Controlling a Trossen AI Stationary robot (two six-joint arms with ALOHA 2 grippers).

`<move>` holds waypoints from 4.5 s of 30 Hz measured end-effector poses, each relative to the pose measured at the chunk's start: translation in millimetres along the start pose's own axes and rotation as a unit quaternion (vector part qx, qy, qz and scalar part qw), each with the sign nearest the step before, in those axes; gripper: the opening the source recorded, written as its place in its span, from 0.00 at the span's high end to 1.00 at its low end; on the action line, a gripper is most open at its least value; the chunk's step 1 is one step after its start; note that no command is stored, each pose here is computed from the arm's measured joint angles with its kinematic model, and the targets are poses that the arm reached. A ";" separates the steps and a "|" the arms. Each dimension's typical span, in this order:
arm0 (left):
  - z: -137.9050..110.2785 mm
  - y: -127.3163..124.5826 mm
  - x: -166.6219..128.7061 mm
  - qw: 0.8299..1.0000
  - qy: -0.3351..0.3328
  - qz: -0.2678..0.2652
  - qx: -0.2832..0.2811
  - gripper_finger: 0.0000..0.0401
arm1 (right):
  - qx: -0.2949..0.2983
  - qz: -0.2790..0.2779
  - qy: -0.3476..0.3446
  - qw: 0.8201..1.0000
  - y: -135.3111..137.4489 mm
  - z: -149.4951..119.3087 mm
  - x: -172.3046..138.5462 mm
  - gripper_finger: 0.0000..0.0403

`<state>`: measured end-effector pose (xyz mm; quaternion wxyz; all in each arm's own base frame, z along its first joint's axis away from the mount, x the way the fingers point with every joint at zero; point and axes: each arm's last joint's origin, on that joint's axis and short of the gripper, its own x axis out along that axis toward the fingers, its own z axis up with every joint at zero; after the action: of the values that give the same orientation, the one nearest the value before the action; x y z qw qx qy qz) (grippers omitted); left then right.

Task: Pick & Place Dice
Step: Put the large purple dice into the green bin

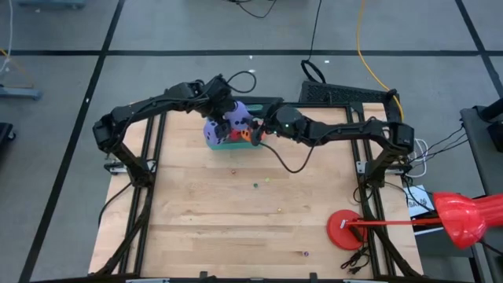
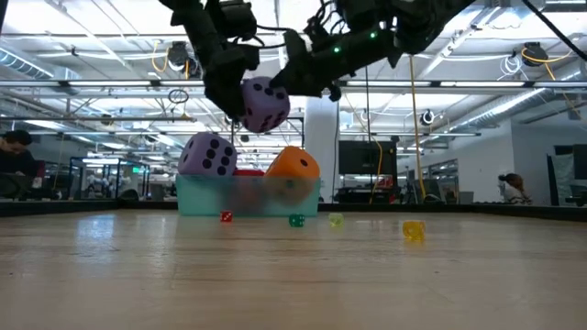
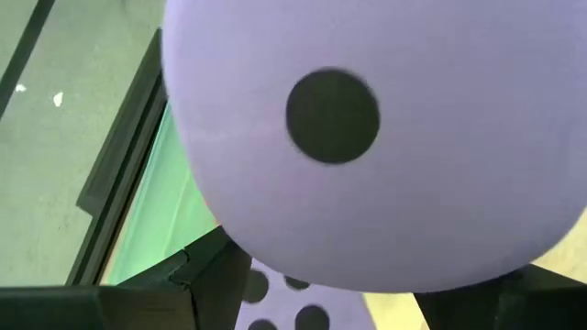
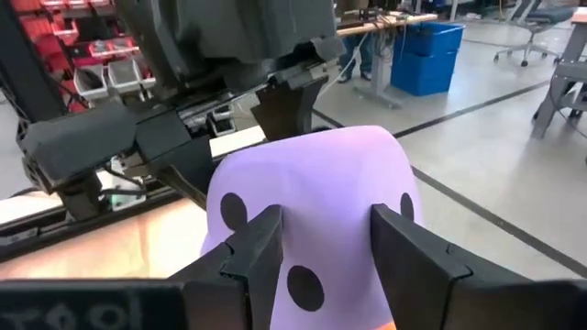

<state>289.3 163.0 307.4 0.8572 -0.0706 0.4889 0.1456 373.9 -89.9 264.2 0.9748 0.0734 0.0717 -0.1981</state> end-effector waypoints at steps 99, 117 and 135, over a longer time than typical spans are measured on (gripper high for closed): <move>-34.2 -41.0 9.4 0.987 0.146 -0.063 -0.021 0.34 | 0.067 0.133 0.107 0.983 38.0 -42.8 10.1 0.62; -13.4 -45.4 -9.0 0.994 0.093 -0.060 -0.012 0.34 | 0.036 0.115 0.051 0.991 32.1 7.7 -23.9 0.62; -0.9 -61.1 -22.1 0.993 0.062 -0.097 -0.010 0.34 | 0.070 0.156 0.065 0.983 42.7 11.7 -33.3 0.62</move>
<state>297.4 100.9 324.6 0.8347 -0.1349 0.5303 0.0615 361.8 -40.5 286.2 0.9793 0.1648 0.1089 -0.0433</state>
